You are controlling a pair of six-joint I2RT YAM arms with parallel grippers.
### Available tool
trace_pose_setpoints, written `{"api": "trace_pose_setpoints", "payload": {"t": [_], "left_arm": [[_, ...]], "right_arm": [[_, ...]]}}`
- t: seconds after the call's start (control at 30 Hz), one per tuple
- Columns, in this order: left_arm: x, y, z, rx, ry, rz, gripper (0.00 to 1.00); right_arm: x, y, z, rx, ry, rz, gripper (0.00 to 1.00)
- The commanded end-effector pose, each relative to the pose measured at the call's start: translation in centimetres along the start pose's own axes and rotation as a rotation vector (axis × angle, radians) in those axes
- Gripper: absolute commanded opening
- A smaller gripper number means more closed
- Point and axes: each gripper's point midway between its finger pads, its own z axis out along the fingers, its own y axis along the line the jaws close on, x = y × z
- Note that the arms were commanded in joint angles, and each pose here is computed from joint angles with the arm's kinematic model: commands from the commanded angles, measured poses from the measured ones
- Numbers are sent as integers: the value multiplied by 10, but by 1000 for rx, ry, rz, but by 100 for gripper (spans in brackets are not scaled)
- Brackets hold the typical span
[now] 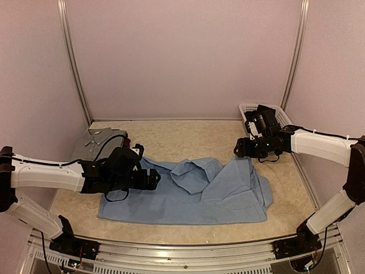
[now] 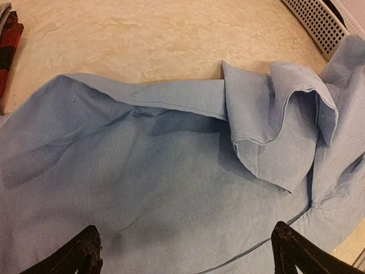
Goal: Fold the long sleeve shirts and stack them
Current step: Adjust the sleeve of the 1/3-folded shirt.
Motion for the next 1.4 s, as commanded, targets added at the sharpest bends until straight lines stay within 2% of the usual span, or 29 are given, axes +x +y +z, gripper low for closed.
{"api": "trace_pose_setpoints", "payload": {"t": [0.0, 0.1, 0.37, 0.6, 0.77, 0.87, 0.93, 1.0, 1.1, 1.23, 1.37], "left_arm": [[-8, -13, 4, 30, -13, 3, 99], [-5, -11, 6, 21, -5, 6, 99], [-2, -8, 6, 13, -4, -2, 99], [-3, -9, 6, 16, -3, -2, 99], [-4, -8, 5, 11, -5, -2, 99], [-5, -7, 4, 7, -12, -1, 99], [-6, -6, 3, 0, -19, -2, 99], [-8, -5, 3, -7, -24, -1, 99], [-11, -6, 3, -6, -36, -5, 99], [-16, -13, 3, 14, -43, -4, 99], [-17, -17, 4, 24, -41, -1, 99]], "right_arm": [[-22, 17, 1, -73, -41, -25, 67], [-24, 19, 8, -76, -27, -38, 63], [-32, 19, 6, -54, -38, -75, 62], [-21, -12, 29, 136, 60, -104, 61], [-14, -22, 42, 197, 108, -124, 49], [-11, -26, 42, 215, 122, -133, 34], [-13, -21, 34, 186, 97, -133, 19], [-19, -15, 20, 149, 46, -132, 10], [-35, -5, -12, 80, -78, -145, 1], [-52, 20, -53, -77, -258, -202, 0], [-50, 39, -81, -221, -384, -274, 0]]}}
